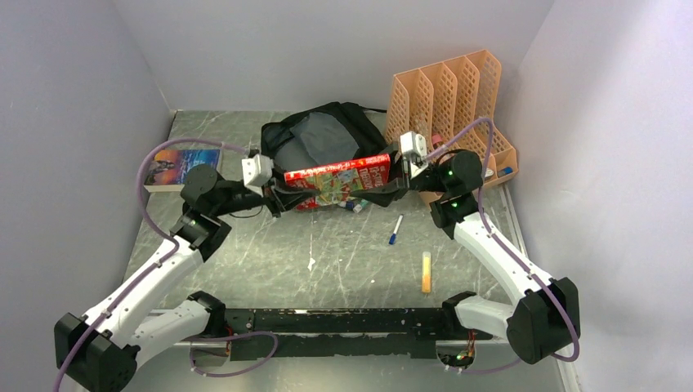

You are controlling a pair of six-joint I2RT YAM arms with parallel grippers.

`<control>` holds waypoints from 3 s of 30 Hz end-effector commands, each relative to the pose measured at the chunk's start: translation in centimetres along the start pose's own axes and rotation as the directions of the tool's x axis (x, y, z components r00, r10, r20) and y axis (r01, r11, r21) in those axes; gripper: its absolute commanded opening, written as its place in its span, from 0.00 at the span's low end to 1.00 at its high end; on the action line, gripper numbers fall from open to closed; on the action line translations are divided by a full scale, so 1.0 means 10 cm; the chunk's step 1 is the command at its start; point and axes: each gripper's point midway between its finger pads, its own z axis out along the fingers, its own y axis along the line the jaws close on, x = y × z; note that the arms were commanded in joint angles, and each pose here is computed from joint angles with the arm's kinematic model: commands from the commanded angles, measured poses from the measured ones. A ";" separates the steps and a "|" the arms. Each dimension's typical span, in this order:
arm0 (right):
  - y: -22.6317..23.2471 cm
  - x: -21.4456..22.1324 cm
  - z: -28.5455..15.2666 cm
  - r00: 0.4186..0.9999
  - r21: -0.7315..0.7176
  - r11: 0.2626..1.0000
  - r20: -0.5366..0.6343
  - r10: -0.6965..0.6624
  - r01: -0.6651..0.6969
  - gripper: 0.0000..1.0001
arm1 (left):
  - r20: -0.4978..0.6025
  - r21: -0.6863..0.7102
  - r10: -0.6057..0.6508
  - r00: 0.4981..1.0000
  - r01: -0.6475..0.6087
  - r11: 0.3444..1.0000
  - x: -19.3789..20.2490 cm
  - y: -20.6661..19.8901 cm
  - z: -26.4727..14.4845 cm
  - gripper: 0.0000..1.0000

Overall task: Pack the student bag
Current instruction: Pick up the book from the center of the board, then place the book in the student bag.

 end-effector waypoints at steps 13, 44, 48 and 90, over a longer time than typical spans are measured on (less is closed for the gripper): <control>-1.15 0.02 -0.71 1.000 0.770 0.638 0.011 -0.019 0.003 0.74 | -0.059 -0.619 -0.272 0.960 0.178 0.765 0.19 1.12 -0.33 0.05; -2.23 2.80 0.20 0.551 0.706 0.562 -0.699 0.456 0.431 0.82 | 0.126 -0.990 -0.426 0.896 0.143 0.009 0.25 1.41 -1.72 0.05; -2.29 3.07 0.18 0.454 0.615 0.592 -0.786 0.418 0.520 0.82 | 0.130 -0.987 -0.427 0.895 0.156 0.027 0.27 1.37 -1.71 0.05; -2.27 2.64 0.34 0.699 0.809 0.576 -0.478 0.532 0.115 0.00 | 0.309 -0.860 -0.643 0.701 0.495 0.125 0.72 1.64 -1.18 0.05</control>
